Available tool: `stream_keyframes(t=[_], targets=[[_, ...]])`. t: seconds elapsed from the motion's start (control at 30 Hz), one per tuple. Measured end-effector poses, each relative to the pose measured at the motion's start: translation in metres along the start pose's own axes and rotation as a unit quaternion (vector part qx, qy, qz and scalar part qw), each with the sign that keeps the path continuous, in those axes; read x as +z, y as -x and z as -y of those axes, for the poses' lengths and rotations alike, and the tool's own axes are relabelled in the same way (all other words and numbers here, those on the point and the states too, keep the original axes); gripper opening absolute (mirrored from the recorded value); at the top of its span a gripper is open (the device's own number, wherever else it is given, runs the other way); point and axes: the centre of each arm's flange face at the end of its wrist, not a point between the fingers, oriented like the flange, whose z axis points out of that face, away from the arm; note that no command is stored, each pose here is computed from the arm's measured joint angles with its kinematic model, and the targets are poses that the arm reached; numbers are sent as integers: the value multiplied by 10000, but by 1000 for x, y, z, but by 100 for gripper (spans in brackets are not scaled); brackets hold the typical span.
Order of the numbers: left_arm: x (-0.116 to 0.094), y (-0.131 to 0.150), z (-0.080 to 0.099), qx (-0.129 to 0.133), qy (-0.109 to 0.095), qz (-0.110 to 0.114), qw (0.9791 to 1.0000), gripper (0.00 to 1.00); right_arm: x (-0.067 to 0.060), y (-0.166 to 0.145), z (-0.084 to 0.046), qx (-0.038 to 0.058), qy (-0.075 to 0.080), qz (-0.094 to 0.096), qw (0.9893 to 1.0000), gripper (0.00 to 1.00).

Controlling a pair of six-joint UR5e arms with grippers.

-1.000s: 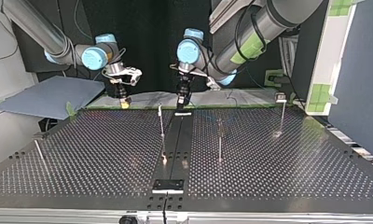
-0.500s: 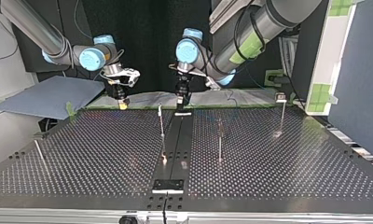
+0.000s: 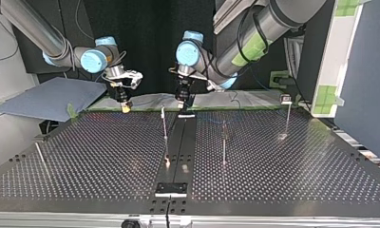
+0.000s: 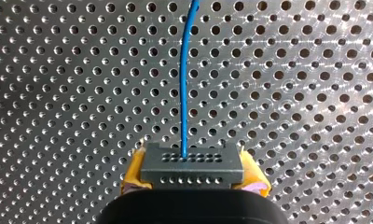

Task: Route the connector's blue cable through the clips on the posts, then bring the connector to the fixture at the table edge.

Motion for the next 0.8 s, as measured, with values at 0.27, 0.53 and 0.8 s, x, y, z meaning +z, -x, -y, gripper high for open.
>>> stream_keyframes(t=[0.27, 0.53, 0.8], targets=[[4, -2, -2, -28, -5, -3, 10000, 1, 1, -1, 1, -12, -8, -12, 10000, 0], [12, -6, 2, -102, -14, -3, 9999, 1, 1, -1, 1, -18, 7, -21, 10000, 0], [19, -1, 0, -141, 22, 6, 9999, 1, 1, -2, -2, -8, 67, -35, 10000, 0]])
